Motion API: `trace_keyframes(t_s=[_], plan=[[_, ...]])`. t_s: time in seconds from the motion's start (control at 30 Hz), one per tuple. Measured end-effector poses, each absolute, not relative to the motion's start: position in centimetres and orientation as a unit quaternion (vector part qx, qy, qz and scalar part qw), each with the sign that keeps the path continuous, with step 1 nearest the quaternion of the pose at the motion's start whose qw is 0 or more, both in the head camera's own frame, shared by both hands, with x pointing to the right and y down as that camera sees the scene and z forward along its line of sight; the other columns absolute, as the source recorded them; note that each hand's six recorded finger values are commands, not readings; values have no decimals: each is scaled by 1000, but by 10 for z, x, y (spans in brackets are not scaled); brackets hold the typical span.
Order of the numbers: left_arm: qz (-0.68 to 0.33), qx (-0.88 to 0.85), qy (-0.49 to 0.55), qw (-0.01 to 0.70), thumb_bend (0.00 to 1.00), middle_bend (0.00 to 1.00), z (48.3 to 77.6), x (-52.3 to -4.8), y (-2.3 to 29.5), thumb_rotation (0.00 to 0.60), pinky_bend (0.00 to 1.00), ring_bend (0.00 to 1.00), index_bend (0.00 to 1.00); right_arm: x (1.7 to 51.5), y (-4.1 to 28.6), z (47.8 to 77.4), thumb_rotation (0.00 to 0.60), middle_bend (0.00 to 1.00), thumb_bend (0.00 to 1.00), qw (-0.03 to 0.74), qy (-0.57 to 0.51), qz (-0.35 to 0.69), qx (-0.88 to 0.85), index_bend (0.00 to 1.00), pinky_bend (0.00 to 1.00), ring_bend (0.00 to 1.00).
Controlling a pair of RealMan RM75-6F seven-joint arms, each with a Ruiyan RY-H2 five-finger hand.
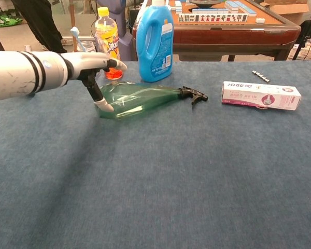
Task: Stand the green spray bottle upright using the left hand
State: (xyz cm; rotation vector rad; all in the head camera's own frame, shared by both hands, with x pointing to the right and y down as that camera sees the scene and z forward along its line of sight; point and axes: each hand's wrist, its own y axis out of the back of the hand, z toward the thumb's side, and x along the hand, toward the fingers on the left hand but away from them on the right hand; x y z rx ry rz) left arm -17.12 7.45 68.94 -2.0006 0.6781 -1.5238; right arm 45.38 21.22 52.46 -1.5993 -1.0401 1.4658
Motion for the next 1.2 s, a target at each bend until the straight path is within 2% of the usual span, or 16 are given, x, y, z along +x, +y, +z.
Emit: trace_keyframes(t_s=[0.27,0.37,0.5,0.67,1.0,1.2], plan=[[-598,-717,244,262,180,0,702,-172,70,600,0,0,1,456,212,524,600,269,284,359,-405,570,-618,239,254,202],[-608,-708,242,266,180,7,707,-171,70,600,0,0,42,456,212,524,600,269,284,359,-407,567,-619,239,254,202],[-613,-699,248,271,181,127,709,-171,69,600,0,1,177,458,213,525,600,269,284,358,-409,567,-619,239,254,202],[-609,-697,255,280,182,244,709,-172,70,600,0,37,279,457,211,525,600,269,284,360,-409,564,-621,239,254,202],[-601,-701,256,287,183,260,704,-193,70,600,0,51,297,455,211,526,600,269,284,360,-409,562,-622,239,254,202],[-597,-700,249,304,183,260,690,-232,69,600,0,51,303,454,211,526,600,269,284,361,-406,562,-623,239,254,202]])
